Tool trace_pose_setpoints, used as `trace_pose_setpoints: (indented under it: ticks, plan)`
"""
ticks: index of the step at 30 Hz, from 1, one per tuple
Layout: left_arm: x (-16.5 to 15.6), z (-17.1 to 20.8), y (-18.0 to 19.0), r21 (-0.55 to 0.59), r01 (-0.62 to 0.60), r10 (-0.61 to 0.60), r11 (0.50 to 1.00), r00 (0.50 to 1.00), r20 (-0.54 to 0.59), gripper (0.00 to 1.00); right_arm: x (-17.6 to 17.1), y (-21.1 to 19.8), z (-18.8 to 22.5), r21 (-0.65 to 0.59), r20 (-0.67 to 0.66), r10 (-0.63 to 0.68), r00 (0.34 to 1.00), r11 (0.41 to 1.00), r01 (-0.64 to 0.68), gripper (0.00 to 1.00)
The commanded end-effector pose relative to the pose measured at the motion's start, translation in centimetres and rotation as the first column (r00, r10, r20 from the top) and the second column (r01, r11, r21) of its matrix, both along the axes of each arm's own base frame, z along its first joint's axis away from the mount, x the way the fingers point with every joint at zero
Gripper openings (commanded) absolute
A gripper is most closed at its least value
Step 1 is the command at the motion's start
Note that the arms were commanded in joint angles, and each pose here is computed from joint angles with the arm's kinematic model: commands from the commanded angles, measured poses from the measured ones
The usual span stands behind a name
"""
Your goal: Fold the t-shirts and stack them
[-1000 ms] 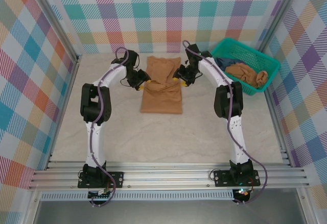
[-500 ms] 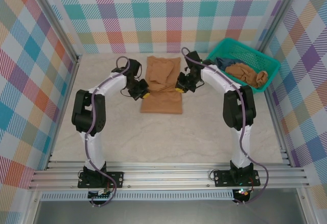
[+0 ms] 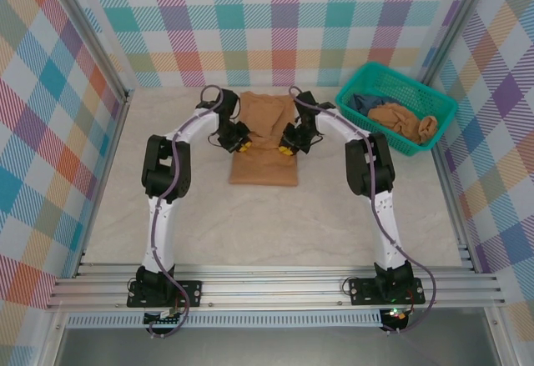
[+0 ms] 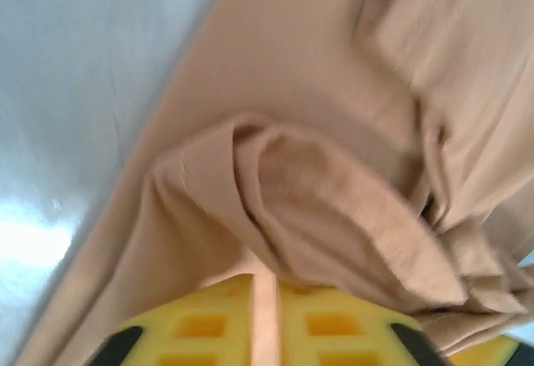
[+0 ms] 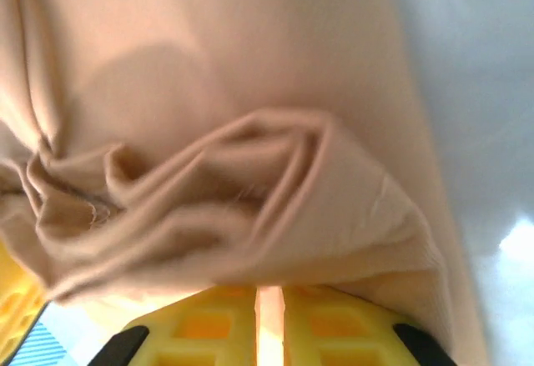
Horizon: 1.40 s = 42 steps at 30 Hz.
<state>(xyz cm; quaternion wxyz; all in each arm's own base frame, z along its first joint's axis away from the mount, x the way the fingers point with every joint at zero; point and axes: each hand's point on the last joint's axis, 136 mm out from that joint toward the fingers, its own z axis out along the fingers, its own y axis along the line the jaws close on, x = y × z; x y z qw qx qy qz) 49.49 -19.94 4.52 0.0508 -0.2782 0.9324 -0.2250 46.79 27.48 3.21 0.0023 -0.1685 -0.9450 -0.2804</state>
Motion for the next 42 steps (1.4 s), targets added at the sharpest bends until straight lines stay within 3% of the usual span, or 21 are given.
trace_pose_setpoints:
  ticks: [1,6,8,12,16,19,26,32,42]
  plan:
    - [1.4,1.1,1.9,0.024,-0.025,0.024,0.999,0.999,0.028,0.34,1.3,-1.0,1.7,0.013,0.027,-0.034,0.999,0.999,0.034,0.23]
    - [-1.2,4.3,3.4,0.106,0.007,-0.015,0.994,0.997,0.076,0.52,-1.0,-1.5,5.3,0.002,0.103,0.018,0.994,1.000,-0.018,0.38]
    - [-4.1,5.0,3.8,0.112,0.017,-0.025,0.994,0.997,0.070,0.52,-3.3,-2.1,5.8,0.007,0.100,0.011,0.995,1.000,-0.012,0.41]
    - [-11.5,2.7,3.8,0.106,0.066,-0.063,0.992,0.997,-0.035,0.51,-8.7,-3.0,4.7,0.001,0.035,0.014,0.999,1.000,-0.014,0.46]
    - [-15.6,0.3,3.5,0.040,0.050,-0.046,0.998,0.995,-0.091,0.51,-12.6,-3.0,3.1,0.029,-0.014,0.020,1.000,0.999,-0.019,0.50]
    - [-15.7,-0.8,2.8,-0.005,0.051,-0.052,0.999,0.995,-0.090,0.50,-13.6,-2.7,1.7,0.067,-0.051,0.021,0.998,0.998,-0.017,0.51]
    - [-14.4,-2.9,2.3,0.003,0.039,-0.039,0.999,0.995,-0.090,0.44,-13.5,-2.7,-0.7,0.052,-0.083,0.008,0.997,0.999,-0.004,0.49]
    - [-12.8,-0.3,1.5,-0.027,0.024,-0.024,0.999,1.000,0.002,0.44,-12.3,-2.2,-0.7,0.054,-0.081,0.002,0.997,0.999,0.003,0.41]
    - [-13.3,3.3,2.1,-0.027,0.005,-0.003,1.000,0.999,0.047,0.44,-11.1,-1.5,-1.4,0.057,-0.098,-0.009,0.995,0.998,0.015,0.24]
